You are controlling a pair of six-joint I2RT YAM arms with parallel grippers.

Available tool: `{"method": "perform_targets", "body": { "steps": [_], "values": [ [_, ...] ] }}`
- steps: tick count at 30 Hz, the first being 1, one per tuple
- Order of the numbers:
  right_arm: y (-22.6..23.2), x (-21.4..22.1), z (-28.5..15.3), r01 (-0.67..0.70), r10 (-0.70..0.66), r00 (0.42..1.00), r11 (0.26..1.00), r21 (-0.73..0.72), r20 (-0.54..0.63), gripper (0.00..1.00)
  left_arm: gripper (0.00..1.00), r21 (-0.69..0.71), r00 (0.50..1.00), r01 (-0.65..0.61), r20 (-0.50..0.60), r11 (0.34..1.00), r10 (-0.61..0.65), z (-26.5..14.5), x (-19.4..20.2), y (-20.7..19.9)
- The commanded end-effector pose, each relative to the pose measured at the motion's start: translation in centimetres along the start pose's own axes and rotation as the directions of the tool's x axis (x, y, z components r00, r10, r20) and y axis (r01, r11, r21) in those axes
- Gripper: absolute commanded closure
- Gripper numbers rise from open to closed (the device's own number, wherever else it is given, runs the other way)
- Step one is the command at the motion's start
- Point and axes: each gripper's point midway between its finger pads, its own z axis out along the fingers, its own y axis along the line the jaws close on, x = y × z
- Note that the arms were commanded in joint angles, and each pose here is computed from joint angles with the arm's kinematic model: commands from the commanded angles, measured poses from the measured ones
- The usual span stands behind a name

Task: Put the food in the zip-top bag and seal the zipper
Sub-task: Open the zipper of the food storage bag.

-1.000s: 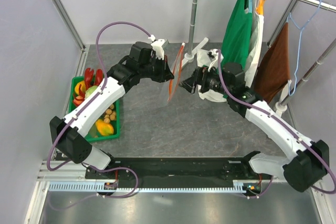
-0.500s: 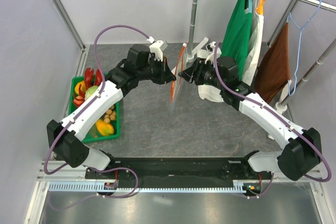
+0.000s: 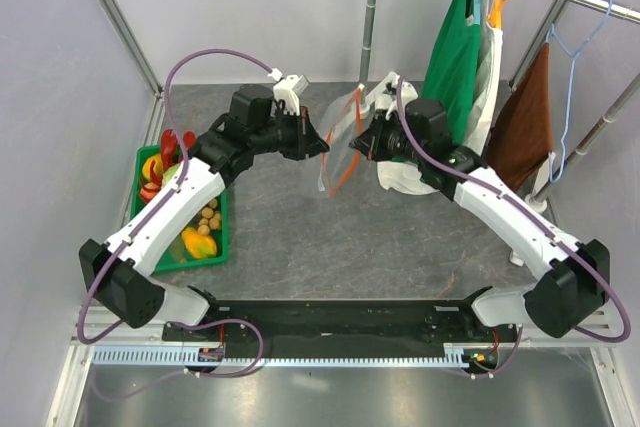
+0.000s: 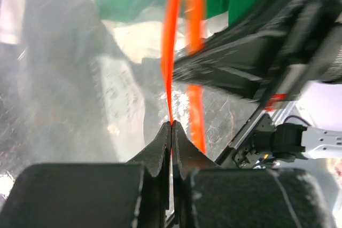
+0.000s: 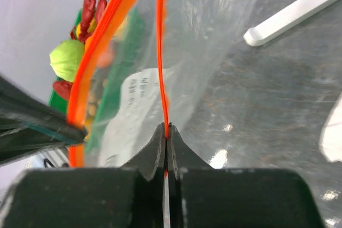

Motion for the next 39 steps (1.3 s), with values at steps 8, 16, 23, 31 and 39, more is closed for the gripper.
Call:
{"method": "perform_targets", "body": {
  "steps": [8, 16, 23, 31, 39],
  "values": [
    [-2.4, 1.7, -9.4, 0.265, -0.224, 0.951, 0.946, 0.189, -0.212, 1.00, 0.98, -0.199, 0.974, 0.198, -0.075, 0.960, -0.216, -0.4, 4.4, 6.9],
    [-5.7, 6.7, -6.8, 0.368, -0.277, 0.854, 0.920, 0.135, -0.441, 1.00, 0.98, -0.476, 0.924, 0.140, -0.251, 0.868, -0.287, 3.0, 12.1, 15.3],
    [-5.4, 8.9, -2.5, 0.269, -0.209, 0.859, 0.961, 0.066, -0.468, 1.00, 0.98, -0.357, 0.880, 0.142, -0.382, 0.923, -0.283, 5.3, 15.1, 14.8],
    [-1.2, 1.6, -1.4, 0.286, -0.253, 0.897, 0.957, 0.040, -0.364, 1.00, 0.98, 0.035, 0.849, 0.408, -0.383, 0.912, -0.365, 5.0, 12.5, 8.0],
    [-1.6, 0.1, -10.2, 0.414, -0.336, 0.863, 0.898, 0.147, -0.376, 1.00, 0.98, 0.258, 0.891, 0.269, -0.432, 0.928, -0.138, 5.9, 12.5, -1.3]
  ]
}}
